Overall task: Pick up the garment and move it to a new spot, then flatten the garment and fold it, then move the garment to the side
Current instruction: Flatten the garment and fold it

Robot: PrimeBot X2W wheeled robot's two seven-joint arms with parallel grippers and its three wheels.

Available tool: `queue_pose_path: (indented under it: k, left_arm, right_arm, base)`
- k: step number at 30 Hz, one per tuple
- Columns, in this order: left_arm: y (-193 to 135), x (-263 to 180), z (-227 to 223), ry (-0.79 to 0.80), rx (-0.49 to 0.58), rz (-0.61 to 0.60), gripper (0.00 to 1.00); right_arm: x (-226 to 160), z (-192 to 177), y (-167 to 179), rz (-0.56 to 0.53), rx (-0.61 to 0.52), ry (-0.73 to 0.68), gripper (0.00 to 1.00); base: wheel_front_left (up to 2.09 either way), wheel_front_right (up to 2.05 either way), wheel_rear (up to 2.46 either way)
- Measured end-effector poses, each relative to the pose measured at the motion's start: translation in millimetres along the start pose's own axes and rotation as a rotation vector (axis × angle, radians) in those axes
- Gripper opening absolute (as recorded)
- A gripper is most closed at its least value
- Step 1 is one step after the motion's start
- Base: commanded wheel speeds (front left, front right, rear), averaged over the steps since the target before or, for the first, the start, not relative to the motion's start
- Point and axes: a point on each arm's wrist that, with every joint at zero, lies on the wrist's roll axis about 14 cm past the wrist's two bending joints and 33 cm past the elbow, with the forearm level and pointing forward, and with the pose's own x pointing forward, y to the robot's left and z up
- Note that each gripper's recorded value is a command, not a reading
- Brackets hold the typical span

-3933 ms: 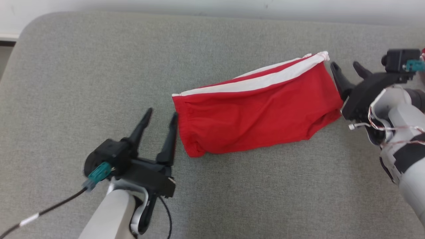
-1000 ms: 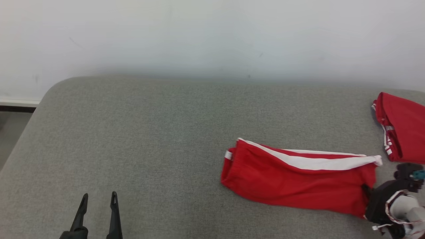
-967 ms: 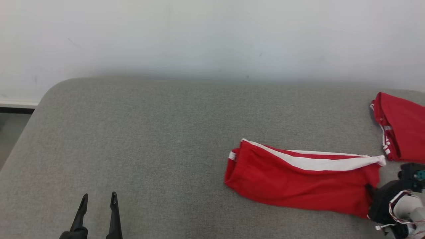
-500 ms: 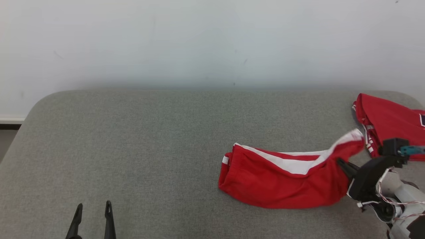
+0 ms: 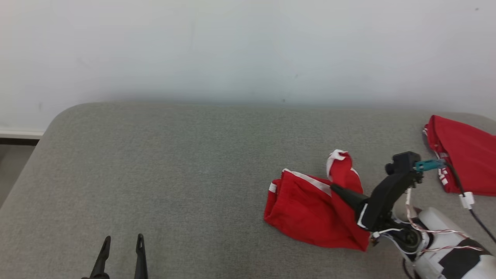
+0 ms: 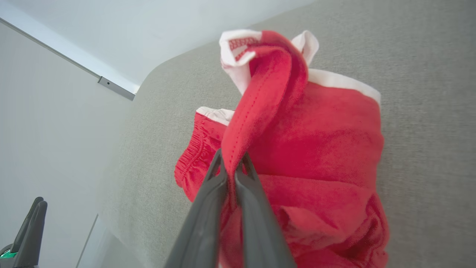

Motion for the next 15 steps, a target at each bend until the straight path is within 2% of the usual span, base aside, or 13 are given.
queue_pose_path:
  k: [5, 8, 15]
  left_arm:
    - [-1, -4, -1, 0.002, -0.007, 0.005, 1.00]
    - [1, -4, -2, 0.008, -0.013, 0.011, 1.00]
    - [10, -3, -4, 0.017, -0.018, 0.042, 1.00]
  right_arm:
    - [32, -15, 38, 0.082, 0.032, 0.054, 0.00]
    - [49, -19, 54, 0.104, 0.007, 0.077, 0.00]
    - [79, -45, 54, 0.056, -0.050, 0.154, 0.00]
  base:
    - [0.00, 0.00, 0.00]
    - [0.00, 0.00, 0.00]
    - [0.00, 0.00, 0.00]
